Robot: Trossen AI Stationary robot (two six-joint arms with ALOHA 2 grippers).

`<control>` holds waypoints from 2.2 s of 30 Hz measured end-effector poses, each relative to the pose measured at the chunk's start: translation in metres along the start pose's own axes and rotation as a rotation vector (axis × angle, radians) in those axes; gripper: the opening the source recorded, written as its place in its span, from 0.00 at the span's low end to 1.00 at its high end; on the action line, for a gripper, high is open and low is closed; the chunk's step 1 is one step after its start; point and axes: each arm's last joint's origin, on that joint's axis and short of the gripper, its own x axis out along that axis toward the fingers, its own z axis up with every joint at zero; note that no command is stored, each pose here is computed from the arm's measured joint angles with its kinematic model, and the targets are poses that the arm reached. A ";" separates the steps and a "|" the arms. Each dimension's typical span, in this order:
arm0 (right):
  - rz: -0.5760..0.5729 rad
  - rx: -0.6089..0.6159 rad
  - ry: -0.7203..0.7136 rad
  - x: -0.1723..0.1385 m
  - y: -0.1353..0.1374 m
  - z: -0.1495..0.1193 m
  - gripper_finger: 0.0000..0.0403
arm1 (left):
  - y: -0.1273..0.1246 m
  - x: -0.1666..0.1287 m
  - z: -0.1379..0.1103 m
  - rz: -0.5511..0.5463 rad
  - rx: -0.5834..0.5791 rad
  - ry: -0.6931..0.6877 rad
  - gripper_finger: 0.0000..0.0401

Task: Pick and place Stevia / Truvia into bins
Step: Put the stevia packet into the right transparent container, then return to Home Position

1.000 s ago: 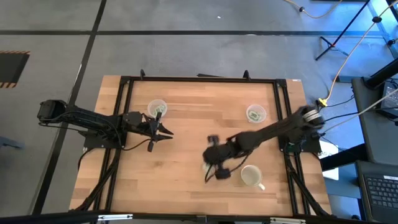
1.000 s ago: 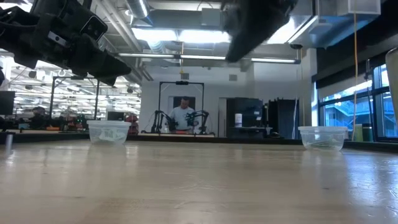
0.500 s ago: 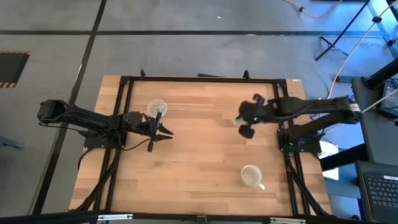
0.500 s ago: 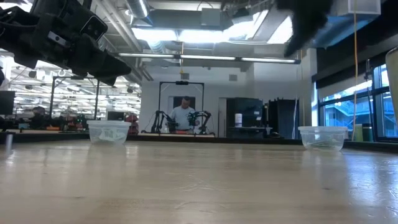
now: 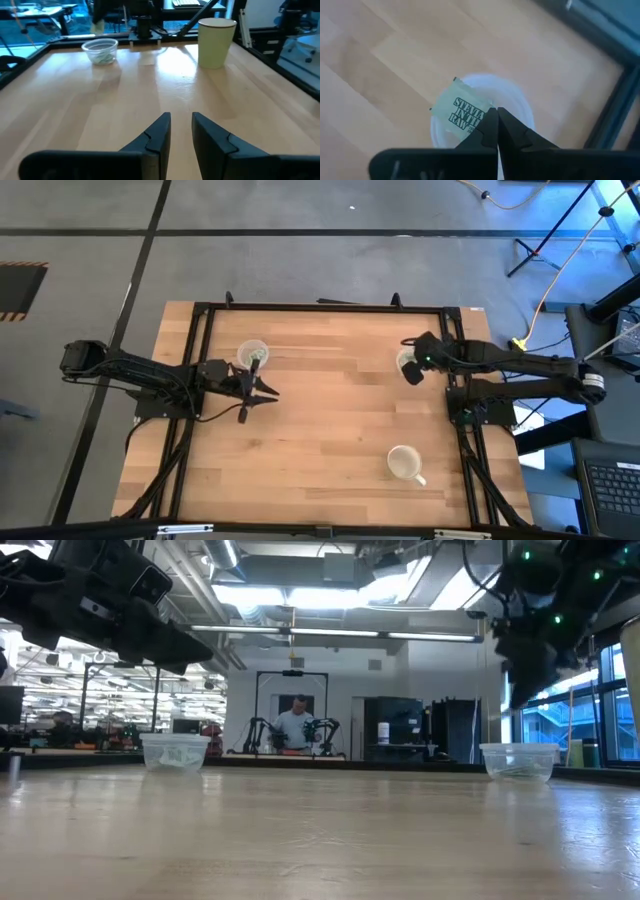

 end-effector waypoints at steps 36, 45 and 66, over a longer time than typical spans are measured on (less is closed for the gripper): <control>0.047 0.115 0.052 0.052 -0.011 -0.036 0.17 | 0.003 0.000 0.000 0.110 0.017 0.006 0.18; 0.114 0.124 -0.086 0.031 -0.010 -0.018 0.31 | 0.014 -0.008 0.011 0.136 -0.104 -0.102 0.18; 0.364 0.103 -0.576 -0.020 -0.032 -0.041 0.32 | 0.045 -0.062 0.031 0.456 -0.216 -0.321 0.18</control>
